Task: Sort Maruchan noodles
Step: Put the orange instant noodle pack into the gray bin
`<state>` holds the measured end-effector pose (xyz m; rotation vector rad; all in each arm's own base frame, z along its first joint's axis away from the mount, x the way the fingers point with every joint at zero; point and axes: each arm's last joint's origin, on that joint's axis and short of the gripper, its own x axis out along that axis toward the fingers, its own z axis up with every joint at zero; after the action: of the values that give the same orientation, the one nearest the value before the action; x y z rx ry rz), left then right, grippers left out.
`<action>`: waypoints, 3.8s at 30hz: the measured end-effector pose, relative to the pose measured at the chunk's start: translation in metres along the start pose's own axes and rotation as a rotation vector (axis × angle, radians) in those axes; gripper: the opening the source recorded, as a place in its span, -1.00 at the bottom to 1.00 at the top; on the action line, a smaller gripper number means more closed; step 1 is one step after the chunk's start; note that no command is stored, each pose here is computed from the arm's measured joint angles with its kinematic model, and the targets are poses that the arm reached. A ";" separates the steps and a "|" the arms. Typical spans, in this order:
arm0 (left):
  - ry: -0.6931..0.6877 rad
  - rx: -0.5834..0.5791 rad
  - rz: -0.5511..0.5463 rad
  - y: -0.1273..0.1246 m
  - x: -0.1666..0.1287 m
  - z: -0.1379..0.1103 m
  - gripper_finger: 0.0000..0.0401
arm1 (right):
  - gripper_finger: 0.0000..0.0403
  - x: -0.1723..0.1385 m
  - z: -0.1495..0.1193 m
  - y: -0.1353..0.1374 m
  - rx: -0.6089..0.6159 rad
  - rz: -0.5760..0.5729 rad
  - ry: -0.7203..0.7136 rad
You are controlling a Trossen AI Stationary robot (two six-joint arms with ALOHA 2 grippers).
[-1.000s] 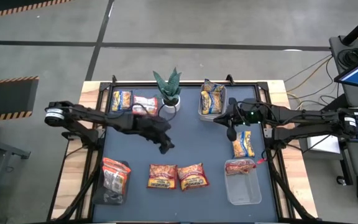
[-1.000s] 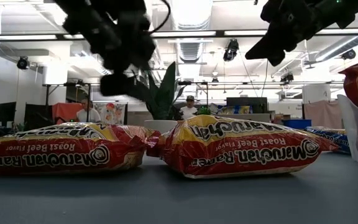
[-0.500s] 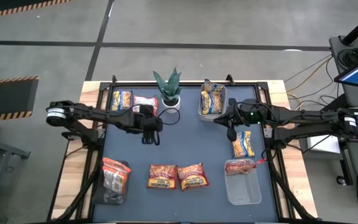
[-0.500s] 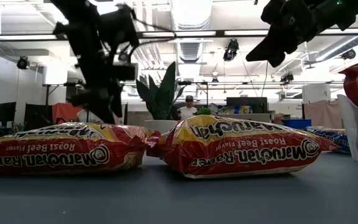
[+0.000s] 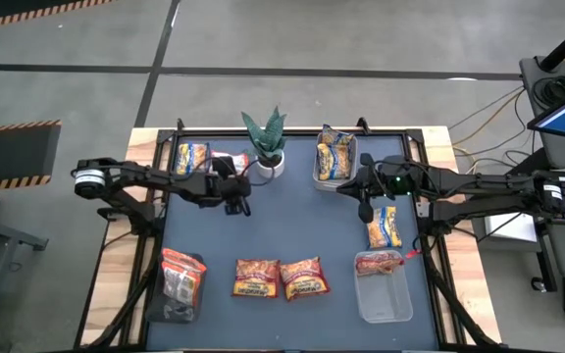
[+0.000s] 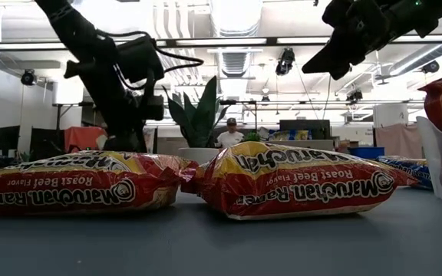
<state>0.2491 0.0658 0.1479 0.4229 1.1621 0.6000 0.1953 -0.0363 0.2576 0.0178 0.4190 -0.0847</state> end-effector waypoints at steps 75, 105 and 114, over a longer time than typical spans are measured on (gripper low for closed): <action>-0.603 -0.299 -0.449 -0.075 -0.073 0.028 -1.00 | -0.94 0.072 -0.015 0.024 0.183 0.111 0.063; -0.450 -0.387 -0.578 -0.098 -0.081 0.012 -1.00 | -0.34 0.135 0.011 0.026 0.539 0.063 0.242; -0.435 -0.364 -0.559 -0.099 -0.080 0.010 -1.00 | 0.19 0.169 0.003 0.026 0.586 0.036 0.307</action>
<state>0.2581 -0.0613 0.1501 -0.0903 0.6844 0.2014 0.3524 -0.0240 0.1921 0.6214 0.6886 -0.1680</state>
